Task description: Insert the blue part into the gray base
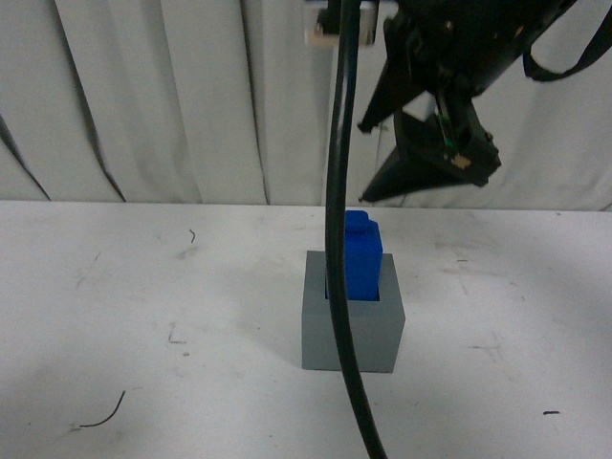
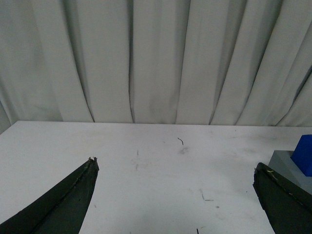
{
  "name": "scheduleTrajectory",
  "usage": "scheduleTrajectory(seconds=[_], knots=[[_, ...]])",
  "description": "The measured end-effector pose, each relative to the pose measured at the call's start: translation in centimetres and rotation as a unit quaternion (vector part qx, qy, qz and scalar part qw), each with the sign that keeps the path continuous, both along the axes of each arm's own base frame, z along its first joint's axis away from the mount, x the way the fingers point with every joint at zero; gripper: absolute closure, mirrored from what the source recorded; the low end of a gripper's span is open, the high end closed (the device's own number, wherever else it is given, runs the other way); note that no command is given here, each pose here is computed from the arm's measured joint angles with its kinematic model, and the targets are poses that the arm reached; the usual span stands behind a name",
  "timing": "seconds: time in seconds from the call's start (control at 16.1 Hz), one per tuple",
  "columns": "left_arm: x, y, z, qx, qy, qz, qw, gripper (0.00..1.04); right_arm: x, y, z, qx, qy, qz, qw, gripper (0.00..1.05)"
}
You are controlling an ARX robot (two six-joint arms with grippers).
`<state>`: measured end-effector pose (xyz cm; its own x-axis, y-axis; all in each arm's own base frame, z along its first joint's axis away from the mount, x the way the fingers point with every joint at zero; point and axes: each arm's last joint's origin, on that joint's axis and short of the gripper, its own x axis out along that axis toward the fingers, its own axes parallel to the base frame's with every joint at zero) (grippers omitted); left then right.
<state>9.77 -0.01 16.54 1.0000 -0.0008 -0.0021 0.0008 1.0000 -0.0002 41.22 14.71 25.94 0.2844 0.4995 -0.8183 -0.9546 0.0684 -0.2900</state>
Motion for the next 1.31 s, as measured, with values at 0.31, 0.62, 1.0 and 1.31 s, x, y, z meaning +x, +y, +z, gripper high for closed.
scheduleTrajectory(seconds=[0.31,0.62,1.0,1.31], knots=[[0.0,0.0,0.0,0.0,0.0,0.0,1.0,0.07,-2.7,-2.5,5.2,0.14,-0.168,-0.026,0.976,0.06],[0.0,0.0,0.0,0.0,0.0,0.0,1.0,0.07,-9.6,-13.8,4.5,0.323,-0.355,-0.296,0.825,0.06],[0.0,0.0,0.0,0.0,0.0,0.0,1.0,0.07,-18.8,-17.2,1.6,0.388,-0.3,-0.509,0.707,0.3],[0.0,0.0,0.0,0.0,0.0,0.0,1.0,0.07,-26.5,-15.9,-3.2,0.424,-0.281,-0.526,0.682,0.93]])
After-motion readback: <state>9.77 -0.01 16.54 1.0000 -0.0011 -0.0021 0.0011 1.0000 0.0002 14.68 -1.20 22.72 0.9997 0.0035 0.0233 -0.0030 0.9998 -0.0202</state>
